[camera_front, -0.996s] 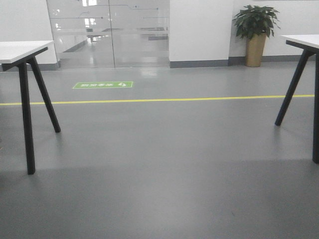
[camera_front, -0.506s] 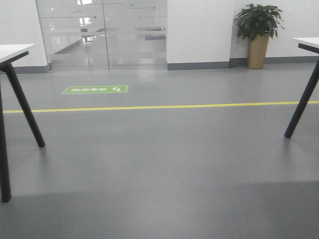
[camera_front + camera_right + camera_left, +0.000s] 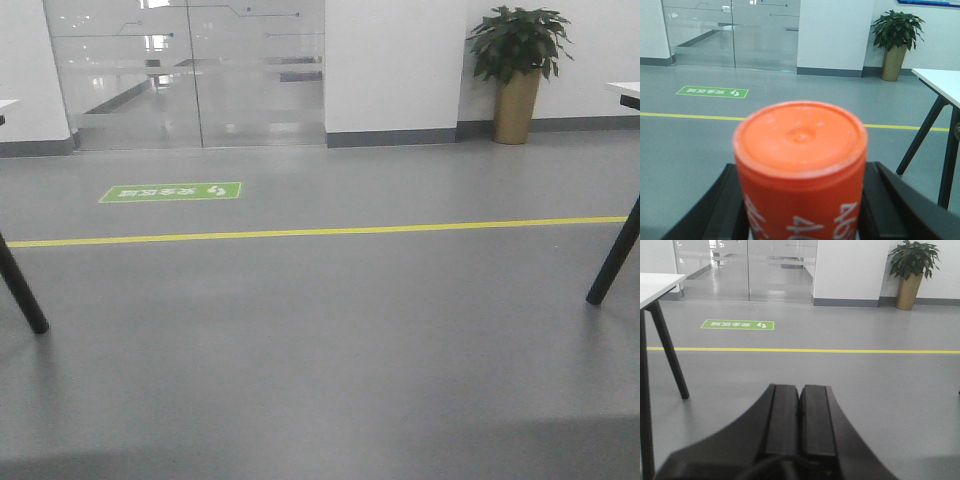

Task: Grab orange capacitor from left shelf to right conveyor
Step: 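Drive the base across the room to the red-framed conveyor, then stop the base facing the metal tray on the conveyor belt, then lower the held cylinder onto the conveyor's metal tray with the right gripper, then open the right gripper and lift it away from the cylinder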

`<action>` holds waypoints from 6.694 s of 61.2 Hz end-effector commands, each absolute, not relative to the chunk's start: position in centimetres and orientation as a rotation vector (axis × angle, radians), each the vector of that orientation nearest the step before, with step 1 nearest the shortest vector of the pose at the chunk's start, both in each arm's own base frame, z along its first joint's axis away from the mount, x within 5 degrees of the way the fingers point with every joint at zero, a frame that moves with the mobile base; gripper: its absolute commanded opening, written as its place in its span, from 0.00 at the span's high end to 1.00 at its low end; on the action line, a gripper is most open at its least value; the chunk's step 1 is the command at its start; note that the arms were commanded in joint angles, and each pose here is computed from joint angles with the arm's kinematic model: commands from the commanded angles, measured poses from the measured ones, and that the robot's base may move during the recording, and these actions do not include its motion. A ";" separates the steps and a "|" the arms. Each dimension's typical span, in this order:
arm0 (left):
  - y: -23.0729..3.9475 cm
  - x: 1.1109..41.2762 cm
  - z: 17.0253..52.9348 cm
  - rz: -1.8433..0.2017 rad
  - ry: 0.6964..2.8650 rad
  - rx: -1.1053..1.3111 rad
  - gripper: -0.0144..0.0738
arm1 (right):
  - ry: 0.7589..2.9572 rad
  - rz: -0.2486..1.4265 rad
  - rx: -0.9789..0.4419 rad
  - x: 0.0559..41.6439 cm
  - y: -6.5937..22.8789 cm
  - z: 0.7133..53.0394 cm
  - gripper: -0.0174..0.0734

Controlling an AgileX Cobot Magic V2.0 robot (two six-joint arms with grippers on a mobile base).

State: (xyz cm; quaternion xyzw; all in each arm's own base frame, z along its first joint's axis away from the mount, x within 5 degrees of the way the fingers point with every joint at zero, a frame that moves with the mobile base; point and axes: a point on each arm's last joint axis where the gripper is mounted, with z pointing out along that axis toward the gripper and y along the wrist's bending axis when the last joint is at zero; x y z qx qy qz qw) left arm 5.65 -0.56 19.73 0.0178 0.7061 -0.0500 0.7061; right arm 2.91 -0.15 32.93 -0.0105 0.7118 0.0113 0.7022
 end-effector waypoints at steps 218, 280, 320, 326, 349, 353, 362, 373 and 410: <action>-0.4 5.5 20.7 -0.095 1.464 0.013 0.98 | 1.469 0.052 -0.018 3.9 0.1 35.0 0.75; -0.4 5.5 20.7 -0.095 1.464 0.013 0.98 | 1.421 0.346 -0.381 33.1 12.9 24.4 0.75; -0.4 5.5 20.7 -0.095 1.464 0.013 0.98 | 1.514 0.433 -0.362 36.4 14.4 17.3 0.75; -0.4 5.5 20.7 -0.095 1.464 0.013 0.98 | 1.526 0.434 -0.370 36.5 14.5 16.8 0.73; -0.4 5.5 20.7 -0.095 1.464 0.013 0.98 | 1.521 0.425 -0.371 36.3 14.3 18.2 0.12; -0.4 5.5 20.7 -0.095 1.464 0.013 0.98 | 1.521 0.417 -0.373 36.0 14.2 19.3 0.12; -0.4 5.5 20.7 -0.095 1.464 0.013 0.98 | 1.511 0.394 -0.372 35.1 13.8 22.7 0.12; -0.4 5.5 20.7 -0.095 1.464 0.013 0.98 | 1.472 0.370 -0.376 32.3 13.2 29.0 0.14; -0.4 5.5 20.7 -0.095 1.464 0.013 0.98 | 1.613 0.323 -0.353 24.2 10.5 36.5 0.75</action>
